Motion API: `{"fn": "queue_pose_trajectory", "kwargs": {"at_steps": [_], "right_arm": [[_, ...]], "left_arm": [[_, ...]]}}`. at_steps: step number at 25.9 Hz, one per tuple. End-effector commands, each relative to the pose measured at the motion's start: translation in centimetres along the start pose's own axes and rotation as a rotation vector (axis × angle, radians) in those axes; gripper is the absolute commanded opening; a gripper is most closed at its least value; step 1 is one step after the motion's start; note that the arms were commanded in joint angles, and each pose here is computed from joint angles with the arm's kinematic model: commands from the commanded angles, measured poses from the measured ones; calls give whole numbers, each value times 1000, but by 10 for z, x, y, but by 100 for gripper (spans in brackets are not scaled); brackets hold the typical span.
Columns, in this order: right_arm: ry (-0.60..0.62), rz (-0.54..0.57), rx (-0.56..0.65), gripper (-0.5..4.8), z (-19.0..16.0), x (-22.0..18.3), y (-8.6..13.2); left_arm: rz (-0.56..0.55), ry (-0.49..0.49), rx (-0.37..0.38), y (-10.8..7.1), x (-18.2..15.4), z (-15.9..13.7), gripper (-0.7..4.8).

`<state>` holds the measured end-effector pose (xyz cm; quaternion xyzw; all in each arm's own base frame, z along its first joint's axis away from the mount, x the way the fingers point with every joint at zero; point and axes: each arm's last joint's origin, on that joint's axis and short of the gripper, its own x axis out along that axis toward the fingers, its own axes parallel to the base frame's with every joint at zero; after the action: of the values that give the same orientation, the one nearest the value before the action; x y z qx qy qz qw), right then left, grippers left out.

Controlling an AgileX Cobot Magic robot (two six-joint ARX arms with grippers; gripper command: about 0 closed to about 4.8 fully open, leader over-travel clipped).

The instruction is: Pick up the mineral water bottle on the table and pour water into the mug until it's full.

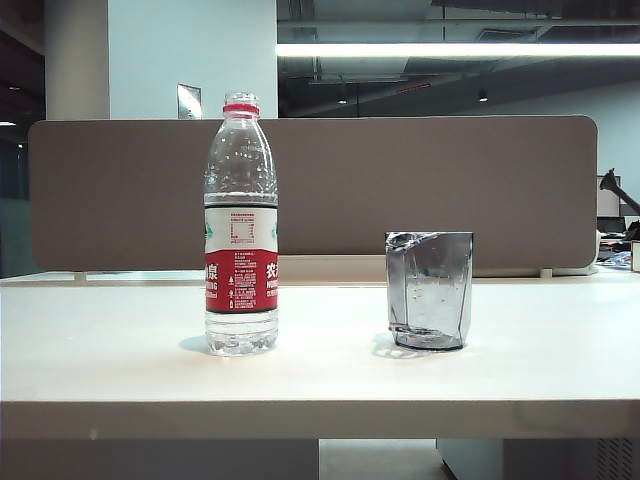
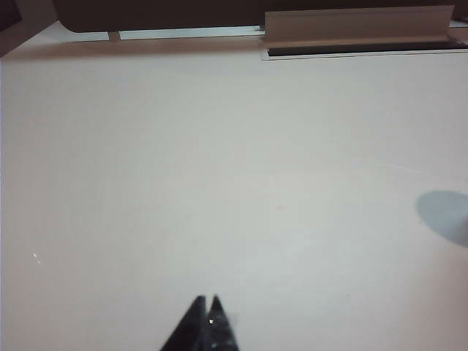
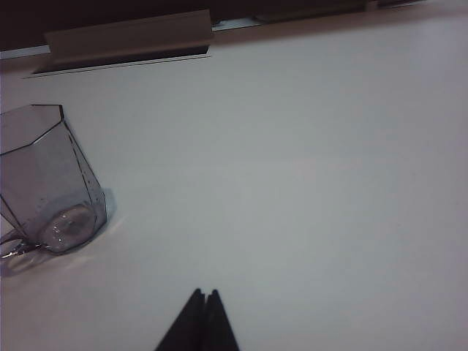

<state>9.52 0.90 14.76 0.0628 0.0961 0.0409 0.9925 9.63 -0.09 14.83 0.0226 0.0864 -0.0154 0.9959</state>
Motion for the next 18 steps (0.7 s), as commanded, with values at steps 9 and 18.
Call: {"fn": "queue_pose_trajectory", "kwargs": {"at_steps": [9, 18], "right_arm": [[-3, 14, 8, -4, -1, 1, 0], [-110, 234, 82, -5, 46, -20, 12]], "left_arm": [[-2, 11, -7, 0, 0, 1, -3], [-320, 265, 87, -39, 20, 57, -2]]}}
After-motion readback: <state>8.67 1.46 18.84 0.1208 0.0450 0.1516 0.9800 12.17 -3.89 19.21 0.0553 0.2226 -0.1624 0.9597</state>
